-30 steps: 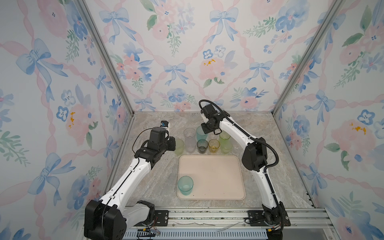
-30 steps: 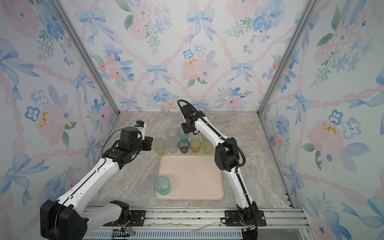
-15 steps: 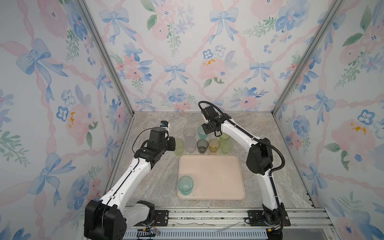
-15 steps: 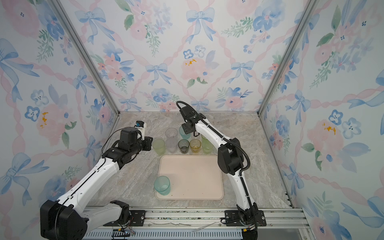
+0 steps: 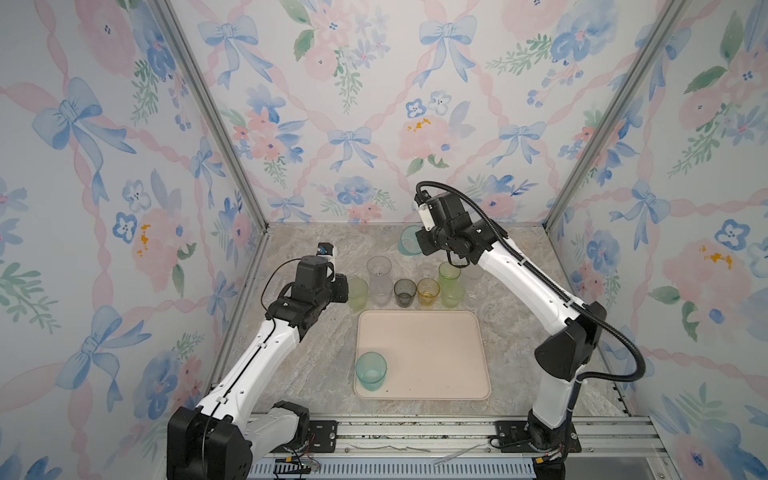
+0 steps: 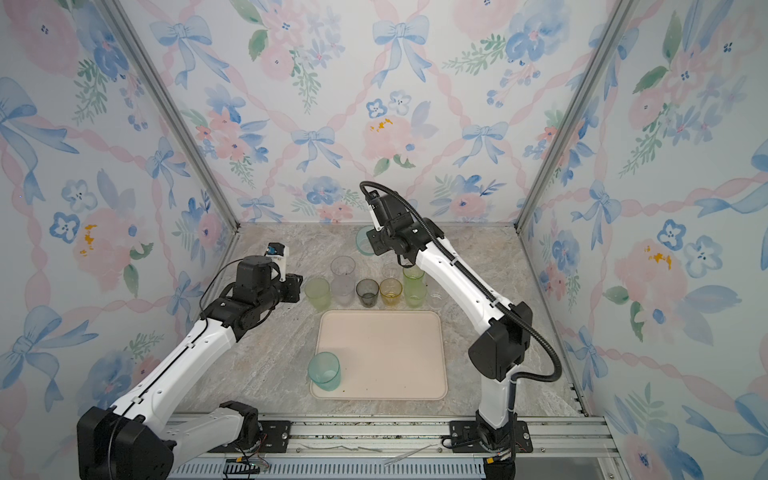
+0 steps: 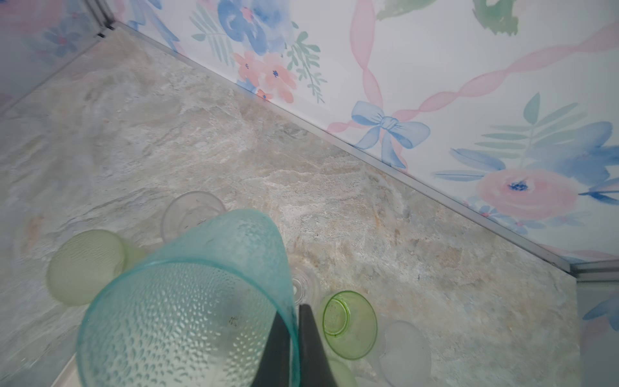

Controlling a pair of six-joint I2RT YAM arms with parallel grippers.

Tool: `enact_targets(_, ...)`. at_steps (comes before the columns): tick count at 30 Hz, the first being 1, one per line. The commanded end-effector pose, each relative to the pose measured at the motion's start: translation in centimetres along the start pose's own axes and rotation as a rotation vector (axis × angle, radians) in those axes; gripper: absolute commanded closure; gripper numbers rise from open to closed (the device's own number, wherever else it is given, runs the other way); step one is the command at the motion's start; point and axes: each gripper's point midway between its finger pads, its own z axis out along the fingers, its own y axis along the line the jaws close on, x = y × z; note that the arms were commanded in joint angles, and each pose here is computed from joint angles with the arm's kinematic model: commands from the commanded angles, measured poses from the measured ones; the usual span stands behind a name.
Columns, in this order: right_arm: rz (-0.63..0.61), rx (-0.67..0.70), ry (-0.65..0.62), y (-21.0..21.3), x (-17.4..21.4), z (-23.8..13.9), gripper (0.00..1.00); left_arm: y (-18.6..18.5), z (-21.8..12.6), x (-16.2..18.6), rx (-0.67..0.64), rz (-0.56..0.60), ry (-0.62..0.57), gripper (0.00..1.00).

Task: Place the glasses into the tray
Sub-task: 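Carry the second teal cup with the right gripper onto the tray beside the first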

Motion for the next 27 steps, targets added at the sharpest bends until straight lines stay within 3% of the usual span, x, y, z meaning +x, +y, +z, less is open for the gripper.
enact_targets(1, -0.076, -0.147, 0.092, 4.2, 3.6, -2.9, 0.95, 0.8, -0.1, -0.6, -0.021, 0.005, -0.018, 0.74)
enact_targets(7, -0.148, -0.27, 0.18, 9.8, 8.1, -4.4, 0.95, 1.2, 0.1, -1.5, -0.024, -0.012, -0.026, 0.74)
enact_targets(16, -0.248, -0.345, 0.284, 16.4, 12.0, -2.4, 0.95, 0.8, 0.4, -1.7, 0.001, -0.035, -0.02, 0.74)
enact_targets(27, -0.322, -0.351, 0.397, 20.0, 14.9, 0.9, 0.95, 0.9, 0.0, -1.7, -0.005, -0.032, -0.03, 0.74)
